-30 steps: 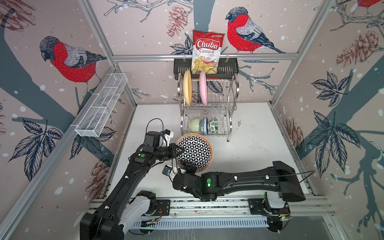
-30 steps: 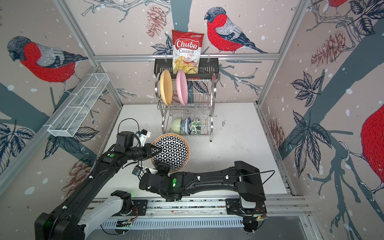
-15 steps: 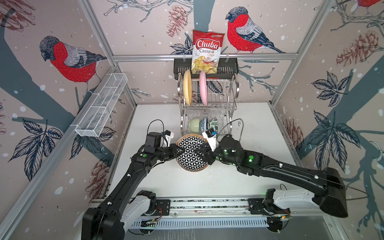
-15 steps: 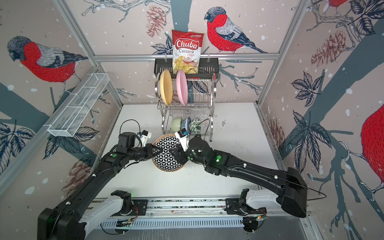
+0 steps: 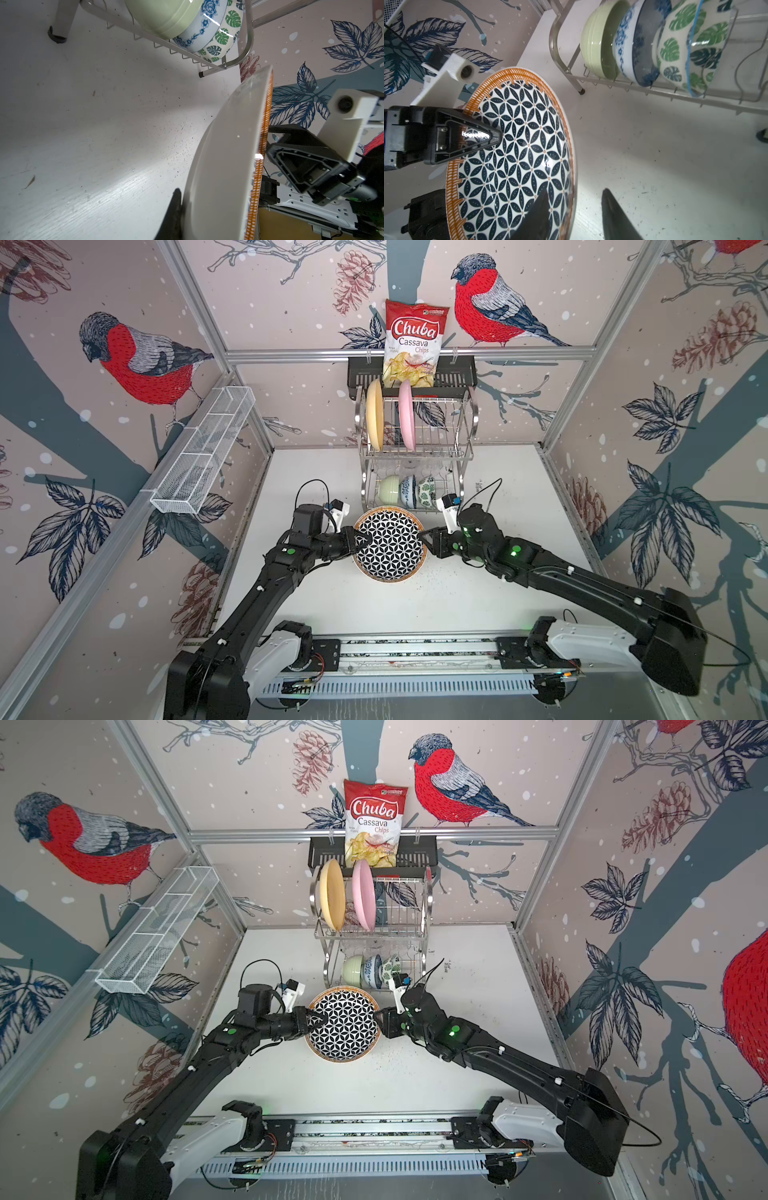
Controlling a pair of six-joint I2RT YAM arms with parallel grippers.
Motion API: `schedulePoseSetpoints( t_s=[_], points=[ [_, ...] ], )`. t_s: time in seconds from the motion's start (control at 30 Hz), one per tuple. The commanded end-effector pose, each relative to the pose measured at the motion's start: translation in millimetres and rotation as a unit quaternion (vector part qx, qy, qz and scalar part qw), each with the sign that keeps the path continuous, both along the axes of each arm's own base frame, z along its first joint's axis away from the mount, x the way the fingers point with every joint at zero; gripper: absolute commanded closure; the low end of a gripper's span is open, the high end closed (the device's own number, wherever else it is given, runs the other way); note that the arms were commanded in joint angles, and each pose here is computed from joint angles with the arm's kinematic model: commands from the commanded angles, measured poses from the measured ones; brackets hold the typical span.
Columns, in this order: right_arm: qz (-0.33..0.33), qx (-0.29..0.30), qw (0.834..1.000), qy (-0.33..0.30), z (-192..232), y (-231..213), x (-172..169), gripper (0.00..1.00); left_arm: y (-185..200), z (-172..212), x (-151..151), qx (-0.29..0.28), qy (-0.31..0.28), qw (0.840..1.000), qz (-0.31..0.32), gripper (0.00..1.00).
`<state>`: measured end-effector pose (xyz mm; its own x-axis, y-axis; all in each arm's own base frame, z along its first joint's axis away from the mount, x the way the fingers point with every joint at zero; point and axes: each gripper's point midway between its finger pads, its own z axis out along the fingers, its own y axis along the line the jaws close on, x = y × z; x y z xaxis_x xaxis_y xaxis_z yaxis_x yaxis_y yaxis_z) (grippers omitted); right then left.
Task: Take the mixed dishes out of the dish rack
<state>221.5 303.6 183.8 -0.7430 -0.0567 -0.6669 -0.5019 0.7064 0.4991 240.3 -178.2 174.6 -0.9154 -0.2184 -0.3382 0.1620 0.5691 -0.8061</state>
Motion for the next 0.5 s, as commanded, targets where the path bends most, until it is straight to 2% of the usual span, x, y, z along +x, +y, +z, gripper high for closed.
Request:
schedulePoseSetpoints(
  t_s=[0.0,0.17,0.27,0.47],
  points=[
    [0.022,0.027,0.999,0.027,-3,13,-7,0.72,-9,20,5,-0.034,-0.039,0.998,-0.020,1.00],
    [0.020,0.047,0.998,0.041,-7,21,-6,0.92,-8,11,3,-0.036,-0.030,0.999,-0.016,1.00],
    [0.014,0.052,0.997,0.051,-12,20,-7,1.00,-11,-2,-1,-0.025,-0.024,0.999,-0.015,1.00],
    [-0.009,0.036,0.996,0.084,-39,9,-14,1.00,-32,-37,-18,0.059,-0.028,0.998,-0.027,1.00]
  ],
)
